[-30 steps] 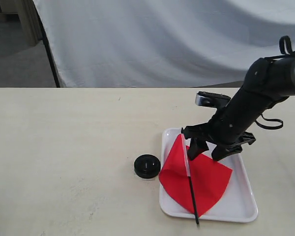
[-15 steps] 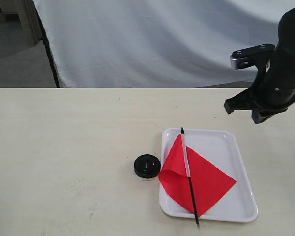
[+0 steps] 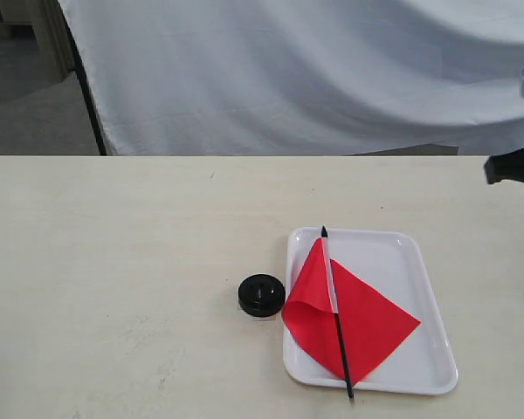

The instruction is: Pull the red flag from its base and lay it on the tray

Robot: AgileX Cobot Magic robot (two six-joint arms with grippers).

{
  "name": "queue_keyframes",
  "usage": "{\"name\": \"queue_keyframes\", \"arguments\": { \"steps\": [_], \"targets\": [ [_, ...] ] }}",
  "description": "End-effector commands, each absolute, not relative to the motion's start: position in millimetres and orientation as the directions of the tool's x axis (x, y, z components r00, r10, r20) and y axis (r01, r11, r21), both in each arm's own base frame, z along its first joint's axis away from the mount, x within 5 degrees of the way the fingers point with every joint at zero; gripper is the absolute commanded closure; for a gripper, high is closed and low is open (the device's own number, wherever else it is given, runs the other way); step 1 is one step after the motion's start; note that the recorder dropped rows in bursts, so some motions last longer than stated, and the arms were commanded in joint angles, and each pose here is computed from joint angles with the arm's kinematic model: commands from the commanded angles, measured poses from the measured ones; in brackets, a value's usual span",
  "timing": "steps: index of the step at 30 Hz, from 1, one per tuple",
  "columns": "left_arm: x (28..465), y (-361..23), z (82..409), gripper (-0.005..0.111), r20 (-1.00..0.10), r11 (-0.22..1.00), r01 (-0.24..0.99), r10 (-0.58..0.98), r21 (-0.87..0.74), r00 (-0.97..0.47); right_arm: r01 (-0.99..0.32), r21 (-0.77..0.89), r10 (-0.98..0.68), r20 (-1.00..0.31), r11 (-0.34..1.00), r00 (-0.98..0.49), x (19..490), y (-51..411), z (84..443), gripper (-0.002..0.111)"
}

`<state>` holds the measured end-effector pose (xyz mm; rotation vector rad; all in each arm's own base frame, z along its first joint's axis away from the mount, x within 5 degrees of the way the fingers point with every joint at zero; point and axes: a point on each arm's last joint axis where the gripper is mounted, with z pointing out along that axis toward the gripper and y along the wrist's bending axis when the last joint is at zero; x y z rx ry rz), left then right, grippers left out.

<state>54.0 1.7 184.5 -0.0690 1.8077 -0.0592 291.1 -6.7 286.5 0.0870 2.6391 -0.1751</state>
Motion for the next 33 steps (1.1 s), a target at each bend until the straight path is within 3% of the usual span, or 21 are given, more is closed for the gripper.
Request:
{"name": "queue_keyframes", "arguments": {
  "steps": [1,7,15,21,33],
  "targets": [
    [54.1,1.5,184.6,0.107,-0.971,0.997,-0.012,-0.077,-0.076,-0.227,0.194,-0.044,0.116,-0.664,0.98,-0.738,258.8,-23.2,306.5,0.109],
    [54.1,1.5,184.6,0.107,-0.971,0.997,-0.012,-0.077,-0.076,-0.227,0.171,-0.03,0.052,-0.889,0.985,-0.455,205.9,-21.1,327.6,0.109],
    [54.1,1.5,184.6,0.107,-0.971,0.997,-0.012,-0.077,-0.076,-0.227,0.11,-0.026,-0.003,-0.98,0.994,-0.198,145.9,-13.1,318.3,0.109],
    [54.1,1.5,184.6,0.107,-0.971,0.997,-0.012,-0.077,-0.076,-0.227,0.041,0.067,0.065,-0.997,0.997,0.049,105.2,-4.7,321.8,0.109],
    [54.1,1.5,184.6,0.107,-0.971,0.997,-0.012,-0.077,-0.076,-0.227,0.027,0.102,0.089,-0.949,0.994,0.303,41.9,-3.2,329.5,0.109]
  ]
}}
